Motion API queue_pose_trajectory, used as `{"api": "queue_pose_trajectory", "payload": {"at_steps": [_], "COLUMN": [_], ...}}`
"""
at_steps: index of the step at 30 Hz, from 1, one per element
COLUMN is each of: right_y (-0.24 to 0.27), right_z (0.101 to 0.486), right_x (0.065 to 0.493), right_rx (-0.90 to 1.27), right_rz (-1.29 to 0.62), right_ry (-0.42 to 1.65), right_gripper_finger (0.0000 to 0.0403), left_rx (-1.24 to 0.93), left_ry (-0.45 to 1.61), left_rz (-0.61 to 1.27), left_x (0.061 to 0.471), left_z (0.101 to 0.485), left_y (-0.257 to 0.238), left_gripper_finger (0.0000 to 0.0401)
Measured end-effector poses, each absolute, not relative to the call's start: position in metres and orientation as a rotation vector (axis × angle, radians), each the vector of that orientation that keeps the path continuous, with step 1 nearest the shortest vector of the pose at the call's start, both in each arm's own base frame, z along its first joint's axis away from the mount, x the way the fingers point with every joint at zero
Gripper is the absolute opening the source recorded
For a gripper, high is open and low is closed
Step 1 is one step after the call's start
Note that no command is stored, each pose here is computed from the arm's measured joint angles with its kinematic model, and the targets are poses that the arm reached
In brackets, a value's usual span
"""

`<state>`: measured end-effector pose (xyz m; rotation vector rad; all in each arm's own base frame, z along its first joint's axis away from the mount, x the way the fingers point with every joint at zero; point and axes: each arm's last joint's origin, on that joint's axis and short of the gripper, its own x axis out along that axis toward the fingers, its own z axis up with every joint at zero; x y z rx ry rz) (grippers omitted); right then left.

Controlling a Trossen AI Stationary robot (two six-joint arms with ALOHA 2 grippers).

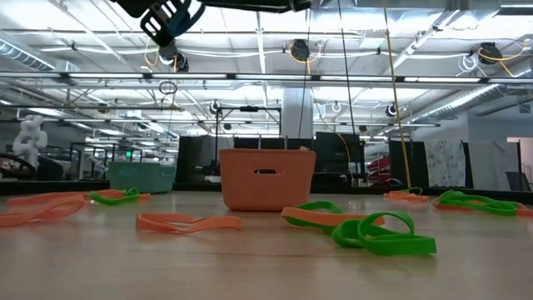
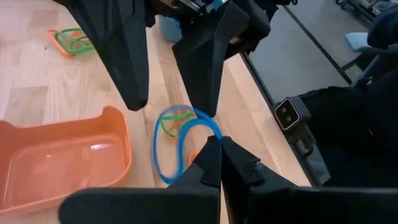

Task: Sort rubber bands into baskets
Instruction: Put the blue rubber band into the blue bin

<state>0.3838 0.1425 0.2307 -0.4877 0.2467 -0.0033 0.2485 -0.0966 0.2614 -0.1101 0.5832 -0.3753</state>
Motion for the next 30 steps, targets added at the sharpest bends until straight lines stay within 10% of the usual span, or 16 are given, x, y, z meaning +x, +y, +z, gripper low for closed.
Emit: {"api": "queue_pose_trajectory", "payload": {"at_steps": [16,30], "right_y": [0.138,0.138], "right_z": [0.231,0.235], "right_x": [0.387,0.361], "right_rx": [-0.432,-0.309], "right_rz": [0.127,0.104], "right_ry": [0.223,0.468], "right_gripper_finger": [0.0009,0.0001], "left_rx": [-0.113,-0.079], "left_ry": [0.579,0.657], "left_rz": [-0.355,-0.308], "left_x": [0.26,0.249], "left_z": [0.252,0.251], "left_y": [-0.1,-0.095], "left_gripper_finger": [0.0005,0.0135]}}
